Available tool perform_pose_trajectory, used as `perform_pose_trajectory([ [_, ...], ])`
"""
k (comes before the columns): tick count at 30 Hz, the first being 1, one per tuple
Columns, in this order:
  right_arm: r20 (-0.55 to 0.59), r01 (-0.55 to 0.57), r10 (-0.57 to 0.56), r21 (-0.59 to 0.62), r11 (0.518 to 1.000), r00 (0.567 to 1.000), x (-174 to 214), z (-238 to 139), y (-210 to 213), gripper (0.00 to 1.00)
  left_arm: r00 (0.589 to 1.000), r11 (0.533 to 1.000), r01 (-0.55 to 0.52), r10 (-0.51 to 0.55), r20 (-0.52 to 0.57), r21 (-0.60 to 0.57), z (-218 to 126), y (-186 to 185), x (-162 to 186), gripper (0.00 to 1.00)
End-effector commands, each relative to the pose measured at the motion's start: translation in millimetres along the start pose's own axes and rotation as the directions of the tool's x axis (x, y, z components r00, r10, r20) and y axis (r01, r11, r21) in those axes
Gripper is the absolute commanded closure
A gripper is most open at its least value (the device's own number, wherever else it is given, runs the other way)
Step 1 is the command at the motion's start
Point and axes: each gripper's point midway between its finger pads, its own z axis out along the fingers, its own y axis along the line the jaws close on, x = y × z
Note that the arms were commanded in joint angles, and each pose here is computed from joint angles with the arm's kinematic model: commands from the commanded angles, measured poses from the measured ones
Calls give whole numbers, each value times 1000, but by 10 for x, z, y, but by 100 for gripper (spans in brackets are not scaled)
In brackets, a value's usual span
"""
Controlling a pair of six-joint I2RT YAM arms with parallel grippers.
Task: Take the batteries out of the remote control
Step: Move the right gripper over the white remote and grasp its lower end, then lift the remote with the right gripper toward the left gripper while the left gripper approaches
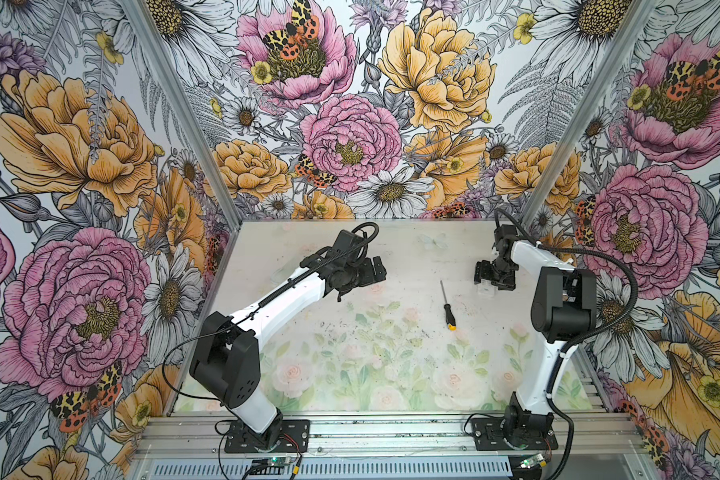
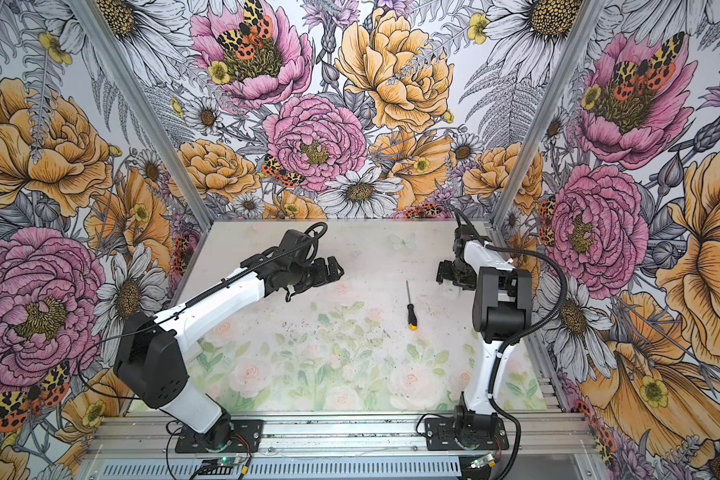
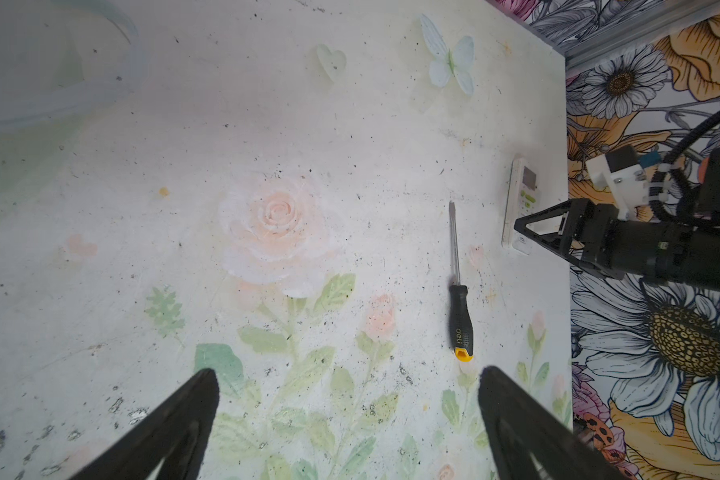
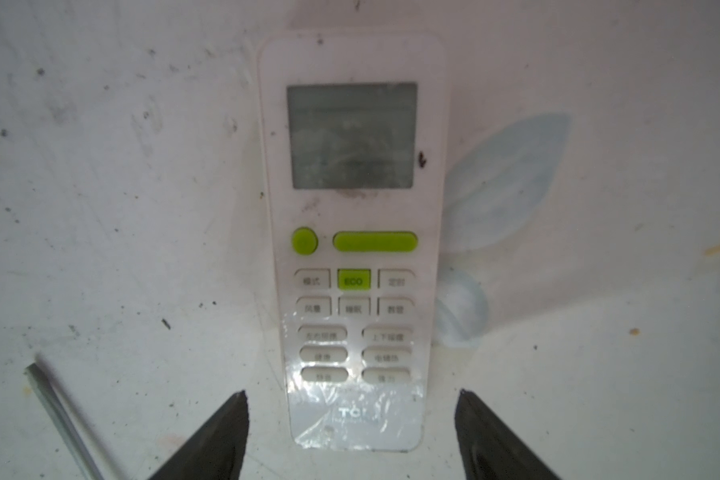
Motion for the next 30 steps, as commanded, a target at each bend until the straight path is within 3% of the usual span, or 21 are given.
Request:
perform_pose_trajectory([
  [1, 11, 21, -21, 6, 1000, 1000, -23, 38, 29, 23, 1000, 999, 13, -14, 18, 48, -11, -116, -125, 1],
  [17, -22, 12, -12, 26, 1000, 1000, 20, 289, 32, 29, 999, 997, 20, -22, 24, 71, -4, -120, -212, 1],
  [24, -46, 6, -5, 40, 999, 999, 115, 347, -5, 40, 999, 997, 36, -38, 28, 69, -35, -82, -221, 1],
  [30, -17, 31, -31, 23, 999, 999, 146, 224, 68, 59, 995, 987, 79, -86, 44, 139, -109, -162, -315, 1],
])
